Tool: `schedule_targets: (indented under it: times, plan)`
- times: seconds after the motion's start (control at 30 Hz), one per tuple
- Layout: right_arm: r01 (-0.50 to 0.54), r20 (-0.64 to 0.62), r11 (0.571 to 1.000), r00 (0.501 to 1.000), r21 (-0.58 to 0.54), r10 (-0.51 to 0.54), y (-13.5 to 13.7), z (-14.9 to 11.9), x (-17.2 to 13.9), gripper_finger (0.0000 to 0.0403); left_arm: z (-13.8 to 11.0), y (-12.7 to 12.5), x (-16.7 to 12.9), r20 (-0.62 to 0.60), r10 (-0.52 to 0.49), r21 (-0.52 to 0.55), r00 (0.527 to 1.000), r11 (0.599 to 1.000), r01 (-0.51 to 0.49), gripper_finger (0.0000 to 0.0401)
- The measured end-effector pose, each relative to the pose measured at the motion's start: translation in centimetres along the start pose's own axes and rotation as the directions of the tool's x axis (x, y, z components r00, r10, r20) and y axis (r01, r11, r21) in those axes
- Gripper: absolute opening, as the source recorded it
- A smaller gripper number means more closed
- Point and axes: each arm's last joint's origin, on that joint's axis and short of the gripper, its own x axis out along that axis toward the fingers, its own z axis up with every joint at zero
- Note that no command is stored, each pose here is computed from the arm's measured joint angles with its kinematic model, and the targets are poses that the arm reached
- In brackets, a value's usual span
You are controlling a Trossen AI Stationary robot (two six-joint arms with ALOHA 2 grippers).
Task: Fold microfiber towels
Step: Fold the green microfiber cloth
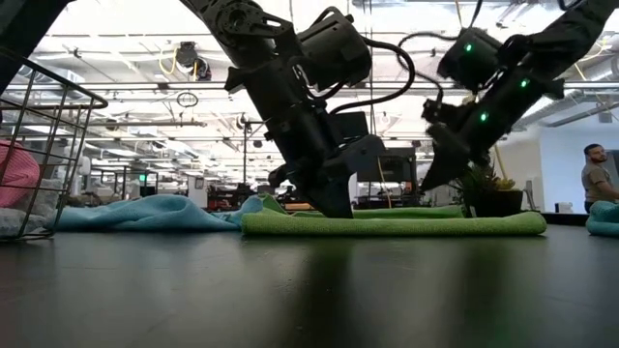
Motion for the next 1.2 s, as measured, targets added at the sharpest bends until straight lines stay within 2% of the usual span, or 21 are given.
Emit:
schedule_targets:
  times: [0.17,0.33,0.5,0.67,0.83,0.93,1.2]
  plan:
    - [-0.173,0.038,0.985,0.984,0.018,0.172,0.9,0.6,-1.8,0.0000,0.2,0.4,-1.6,-0.017,0.033,0.031,0.999,0.999,-0.033,0.0002]
    - [-0.283,0.057,0.959,0.958,0.008,0.282,1.9,0.5,-3.7,0.0000,0.7,0.8,-4.5,-0.017,0.057,0.078,0.998,0.995,-0.056,0.0002]
    - [-0.330,-0.016,0.944,0.944,-0.007,0.329,2.8,-0.5,-4.7,0.0000,0.0,0.4,-4.9,-0.068,0.055,0.141,0.996,0.989,-0.045,0.0004]
    - [-0.442,-0.128,0.896,0.892,-0.045,0.433,4.3,-1.7,-4.9,0.0000,-0.6,-0.2,-5.3,-0.092,0.063,0.171,0.994,0.984,-0.046,0.0002]
    - [-0.494,-0.243,0.868,0.848,-0.046,0.470,5.6,-3.1,-4.3,0.0000,-0.9,0.4,-5.3,-0.108,0.135,0.178,0.985,0.977,-0.114,0.0003]
    - [-0.509,-0.324,0.859,0.823,-0.052,0.467,6.4,-4.3,-3.8,0.0000,-0.7,0.9,-5.2,-0.120,0.149,0.139,0.981,0.981,-0.132,0.0002]
    - [-0.471,-0.441,0.880,0.804,-0.065,0.398,7.2,-6.2,-2.4,0.0000,-0.5,1.1,-5.2,-0.116,0.149,0.115,0.982,0.984,-0.136,0.0003]
